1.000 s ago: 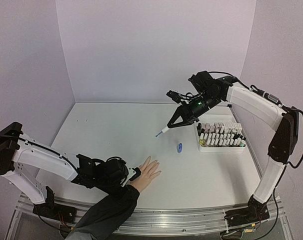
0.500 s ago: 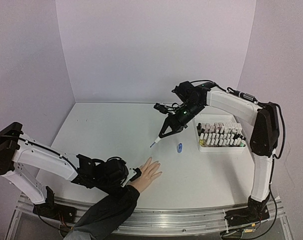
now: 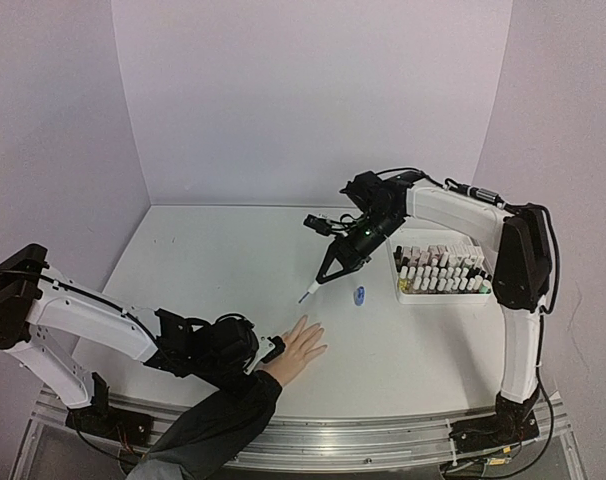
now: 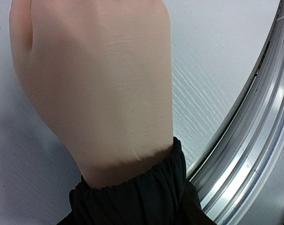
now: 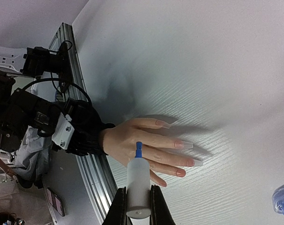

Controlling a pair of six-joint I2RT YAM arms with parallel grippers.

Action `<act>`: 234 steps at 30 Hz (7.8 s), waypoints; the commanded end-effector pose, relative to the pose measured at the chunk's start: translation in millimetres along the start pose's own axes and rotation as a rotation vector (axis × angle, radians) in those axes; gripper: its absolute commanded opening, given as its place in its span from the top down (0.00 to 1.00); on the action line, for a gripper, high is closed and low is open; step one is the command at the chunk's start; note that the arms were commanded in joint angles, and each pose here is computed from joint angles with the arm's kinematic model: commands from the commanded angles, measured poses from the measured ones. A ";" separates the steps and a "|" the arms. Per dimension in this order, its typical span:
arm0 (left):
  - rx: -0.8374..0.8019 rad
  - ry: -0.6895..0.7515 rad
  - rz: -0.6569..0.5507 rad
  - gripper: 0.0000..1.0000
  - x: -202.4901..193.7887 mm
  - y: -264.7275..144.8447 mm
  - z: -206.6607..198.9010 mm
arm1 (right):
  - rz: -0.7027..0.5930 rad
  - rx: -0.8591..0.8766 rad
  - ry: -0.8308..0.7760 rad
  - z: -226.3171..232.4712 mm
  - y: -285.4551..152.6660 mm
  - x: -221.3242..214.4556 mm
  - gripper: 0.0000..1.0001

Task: Paint the nails
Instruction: Grasp the hand at the center of the board, then paint the hand on the nail.

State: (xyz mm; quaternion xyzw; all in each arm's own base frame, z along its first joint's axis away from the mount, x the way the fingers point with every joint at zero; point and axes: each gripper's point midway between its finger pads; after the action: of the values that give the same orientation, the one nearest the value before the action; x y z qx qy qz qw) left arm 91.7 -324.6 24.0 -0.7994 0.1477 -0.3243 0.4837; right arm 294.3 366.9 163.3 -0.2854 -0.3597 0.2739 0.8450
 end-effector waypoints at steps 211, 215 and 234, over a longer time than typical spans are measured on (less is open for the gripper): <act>0.111 0.146 -0.089 1.00 10.3 3.1 -7.2 | 0.119 -0.061 0.050 -30.6 2.8 -47.7 1.00; 0.110 0.147 -0.088 1.00 10.0 3.3 -7.6 | 0.121 -0.059 0.053 -30.8 3.4 -48.4 1.00; 0.110 0.146 -0.089 1.00 10.0 3.0 -7.2 | 0.151 -0.127 0.065 -44.6 2.9 -53.6 1.00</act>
State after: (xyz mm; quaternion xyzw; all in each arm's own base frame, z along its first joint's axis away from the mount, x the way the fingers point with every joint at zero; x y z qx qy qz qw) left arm 85.2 -340.7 25.9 -0.7695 0.1420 -0.3790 0.4940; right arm 291.2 322.1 113.8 -0.3633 -0.3323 0.3048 0.8153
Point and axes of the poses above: each gripper's point midway between its finger pads, its own y axis out along the fingers, its own z axis along the line the jaws close on, x = y × z, and after that the axes turned 6 degrees about -y, right-handed
